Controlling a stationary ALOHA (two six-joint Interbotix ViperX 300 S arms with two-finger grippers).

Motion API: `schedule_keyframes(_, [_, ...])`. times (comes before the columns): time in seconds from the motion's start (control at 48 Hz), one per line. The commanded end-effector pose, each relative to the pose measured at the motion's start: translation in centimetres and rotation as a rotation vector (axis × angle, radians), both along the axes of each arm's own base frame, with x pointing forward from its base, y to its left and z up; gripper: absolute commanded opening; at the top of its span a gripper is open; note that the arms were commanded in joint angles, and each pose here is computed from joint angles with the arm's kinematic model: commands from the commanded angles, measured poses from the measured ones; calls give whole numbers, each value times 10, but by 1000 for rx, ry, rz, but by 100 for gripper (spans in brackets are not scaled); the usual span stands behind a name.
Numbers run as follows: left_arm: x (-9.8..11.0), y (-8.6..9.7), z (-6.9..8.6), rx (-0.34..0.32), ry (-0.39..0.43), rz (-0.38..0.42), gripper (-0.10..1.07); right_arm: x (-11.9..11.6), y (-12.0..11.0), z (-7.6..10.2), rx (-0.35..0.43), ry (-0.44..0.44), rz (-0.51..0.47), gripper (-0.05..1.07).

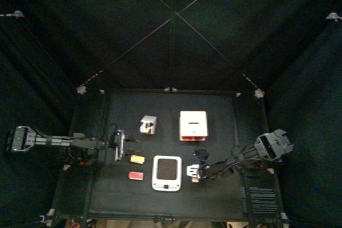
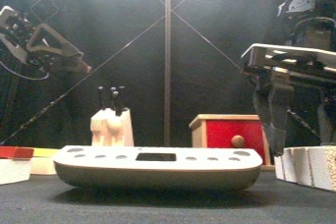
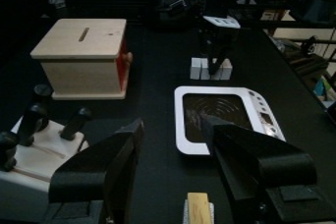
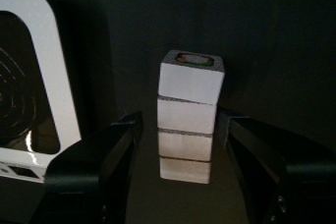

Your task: Grab egg sushi

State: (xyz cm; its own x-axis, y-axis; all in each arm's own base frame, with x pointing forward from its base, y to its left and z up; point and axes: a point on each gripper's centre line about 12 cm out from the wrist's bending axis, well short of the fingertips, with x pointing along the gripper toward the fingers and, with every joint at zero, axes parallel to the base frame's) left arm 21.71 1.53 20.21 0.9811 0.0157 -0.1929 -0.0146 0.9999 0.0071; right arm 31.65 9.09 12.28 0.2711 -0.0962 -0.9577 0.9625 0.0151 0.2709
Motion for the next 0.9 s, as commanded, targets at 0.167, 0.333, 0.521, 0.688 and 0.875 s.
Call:
schedule_keyframes(0.167, [3, 1, 5, 3, -17, 0, 86, 4, -1, 27, 11, -85, 14, 91])
schedule_keyframes(0.333, [3, -1, 5, 2, -12, -6, 86, 6, -6, 44, 4, -140, 18, 91])
schedule_keyframes(0.521, [3, -1, 9, 6, -13, -3, 86, 10, -9, 60, -16, -194, 37, 91])
schedule_keyframes(0.688, [3, -3, 11, 7, -19, -13, 86, 12, -19, 82, -66, -268, 64, 91])
schedule_keyframes(0.875, [3, -6, 12, 7, -22, -27, 86, 11, -30, 103, -159, -351, 121, 91])
